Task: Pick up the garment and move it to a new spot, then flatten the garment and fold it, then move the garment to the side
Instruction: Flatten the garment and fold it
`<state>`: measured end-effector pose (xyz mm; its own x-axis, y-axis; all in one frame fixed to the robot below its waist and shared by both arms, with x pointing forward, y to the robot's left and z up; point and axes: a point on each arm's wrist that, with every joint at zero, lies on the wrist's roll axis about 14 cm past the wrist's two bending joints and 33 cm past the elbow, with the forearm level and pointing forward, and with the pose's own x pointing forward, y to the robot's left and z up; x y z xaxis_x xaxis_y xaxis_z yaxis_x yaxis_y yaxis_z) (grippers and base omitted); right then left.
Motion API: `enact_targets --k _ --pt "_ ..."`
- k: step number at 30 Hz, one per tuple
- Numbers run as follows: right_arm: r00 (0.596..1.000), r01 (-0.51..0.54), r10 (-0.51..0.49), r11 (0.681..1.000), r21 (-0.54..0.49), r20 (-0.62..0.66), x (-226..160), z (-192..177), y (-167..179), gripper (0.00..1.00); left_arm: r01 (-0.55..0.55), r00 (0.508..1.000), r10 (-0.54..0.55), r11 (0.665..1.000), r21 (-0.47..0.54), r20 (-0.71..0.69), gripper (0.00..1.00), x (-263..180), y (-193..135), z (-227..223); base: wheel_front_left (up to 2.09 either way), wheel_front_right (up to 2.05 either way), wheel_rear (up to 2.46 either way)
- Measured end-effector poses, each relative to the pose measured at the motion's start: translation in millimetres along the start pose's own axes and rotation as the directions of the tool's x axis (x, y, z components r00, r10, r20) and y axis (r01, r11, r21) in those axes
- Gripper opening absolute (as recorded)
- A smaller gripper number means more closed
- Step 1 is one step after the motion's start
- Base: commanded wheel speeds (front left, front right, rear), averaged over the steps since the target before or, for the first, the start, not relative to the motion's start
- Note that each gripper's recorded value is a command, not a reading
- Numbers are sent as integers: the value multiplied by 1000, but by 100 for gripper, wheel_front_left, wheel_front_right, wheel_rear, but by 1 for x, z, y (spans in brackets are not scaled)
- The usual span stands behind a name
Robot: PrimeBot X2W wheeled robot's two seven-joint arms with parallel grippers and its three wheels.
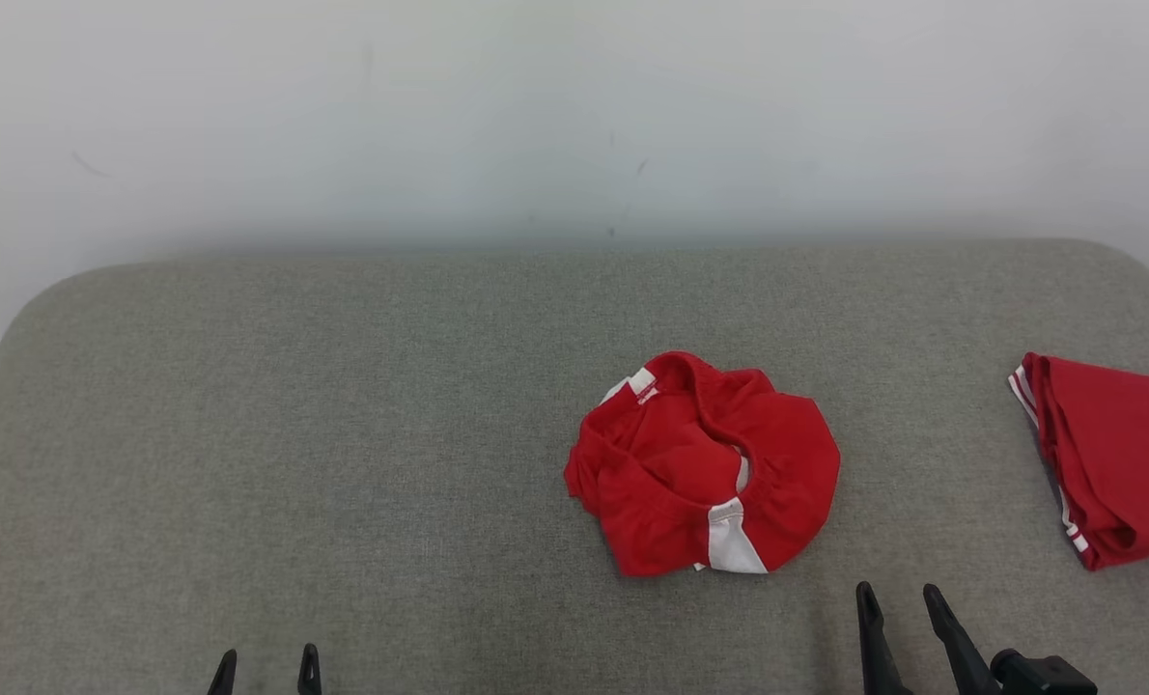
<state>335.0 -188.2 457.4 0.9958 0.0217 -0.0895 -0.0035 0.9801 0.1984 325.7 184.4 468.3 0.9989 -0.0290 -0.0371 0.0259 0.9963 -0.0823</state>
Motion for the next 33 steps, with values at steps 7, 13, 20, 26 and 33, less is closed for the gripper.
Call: enact_targets --k 7,13,20,26,33 --pt "1000 -2 2 1000 2 -4 0 -1 1 100 8 1000 -8 1000 5 -5 100 2 -2 -2 0 0 0" --pt "1000 -1 1 1000 8 -4 0 -2 1 100 18 1000 -18 1000 7 -9 100 3 -5 -3 0 0 0" --pt "1000 -3 3 1000 12 -1 0 -2 2 100 25 1000 -25 1000 6 -10 100 3 -6 -3 0 0 0" --pt "1000 0 0 1000 13 2 0 -1 1 100 37 999 -36 999 9 -9 100 7 -10 -3 0 0 0" --pt "1000 6 -6 1000 21 4 -2 -1 0 100 103 994 -103 994 19 -22 100 14 -28 -7 0 0 0"
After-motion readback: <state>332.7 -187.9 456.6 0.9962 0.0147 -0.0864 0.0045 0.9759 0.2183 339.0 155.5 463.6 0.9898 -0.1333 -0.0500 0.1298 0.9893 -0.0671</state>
